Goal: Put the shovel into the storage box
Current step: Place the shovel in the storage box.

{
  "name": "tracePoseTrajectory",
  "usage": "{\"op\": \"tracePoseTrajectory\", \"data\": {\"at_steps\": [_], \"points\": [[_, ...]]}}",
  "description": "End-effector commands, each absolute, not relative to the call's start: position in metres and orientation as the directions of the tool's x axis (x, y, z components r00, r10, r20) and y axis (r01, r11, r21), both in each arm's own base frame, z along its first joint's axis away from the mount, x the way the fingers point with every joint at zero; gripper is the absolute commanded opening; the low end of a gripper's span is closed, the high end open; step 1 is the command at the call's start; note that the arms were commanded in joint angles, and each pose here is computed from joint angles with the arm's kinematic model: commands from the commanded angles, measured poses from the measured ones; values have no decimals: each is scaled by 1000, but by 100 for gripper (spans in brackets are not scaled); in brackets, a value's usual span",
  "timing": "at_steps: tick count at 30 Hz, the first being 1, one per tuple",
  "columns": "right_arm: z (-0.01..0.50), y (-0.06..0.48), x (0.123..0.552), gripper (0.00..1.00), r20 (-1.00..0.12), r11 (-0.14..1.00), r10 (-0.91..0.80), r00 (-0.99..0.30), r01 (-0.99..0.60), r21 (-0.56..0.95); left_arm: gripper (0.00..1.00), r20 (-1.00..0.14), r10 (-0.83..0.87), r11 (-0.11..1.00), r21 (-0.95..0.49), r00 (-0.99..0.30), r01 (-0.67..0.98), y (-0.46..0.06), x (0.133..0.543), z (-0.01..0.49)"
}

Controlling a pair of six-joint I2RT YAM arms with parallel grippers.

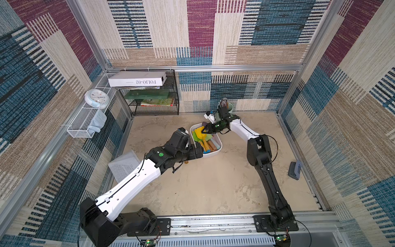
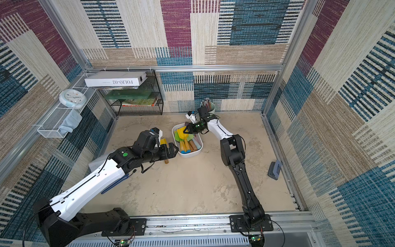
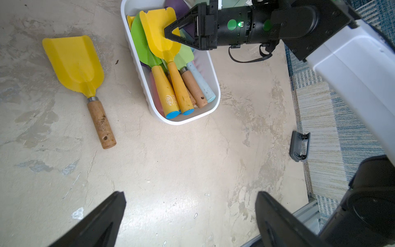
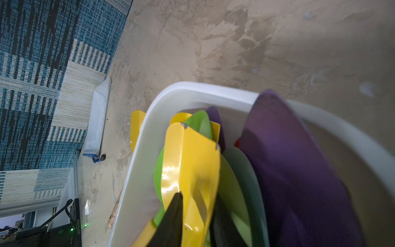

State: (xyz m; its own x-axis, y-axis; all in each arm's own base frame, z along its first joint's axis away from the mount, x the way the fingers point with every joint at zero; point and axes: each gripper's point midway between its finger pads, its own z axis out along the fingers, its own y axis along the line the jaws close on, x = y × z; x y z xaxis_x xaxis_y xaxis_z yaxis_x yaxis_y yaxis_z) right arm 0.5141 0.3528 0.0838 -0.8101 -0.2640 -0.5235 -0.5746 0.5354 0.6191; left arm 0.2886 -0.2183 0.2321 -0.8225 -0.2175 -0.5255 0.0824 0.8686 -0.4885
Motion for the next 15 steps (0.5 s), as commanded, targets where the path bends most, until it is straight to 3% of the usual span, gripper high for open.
{"op": "tracePoseTrajectory", "data": {"at_steps": [1, 15], "points": [[97, 352, 514, 29, -550, 538, -269, -790, -597, 595, 99, -513, -218, 869, -490, -830, 74, -218, 288, 231], [126, 334, 508, 40, -576, 609, -276, -770, -603, 515, 99, -418, -229, 939, -333, -879, -86, -194, 286, 188]]}}
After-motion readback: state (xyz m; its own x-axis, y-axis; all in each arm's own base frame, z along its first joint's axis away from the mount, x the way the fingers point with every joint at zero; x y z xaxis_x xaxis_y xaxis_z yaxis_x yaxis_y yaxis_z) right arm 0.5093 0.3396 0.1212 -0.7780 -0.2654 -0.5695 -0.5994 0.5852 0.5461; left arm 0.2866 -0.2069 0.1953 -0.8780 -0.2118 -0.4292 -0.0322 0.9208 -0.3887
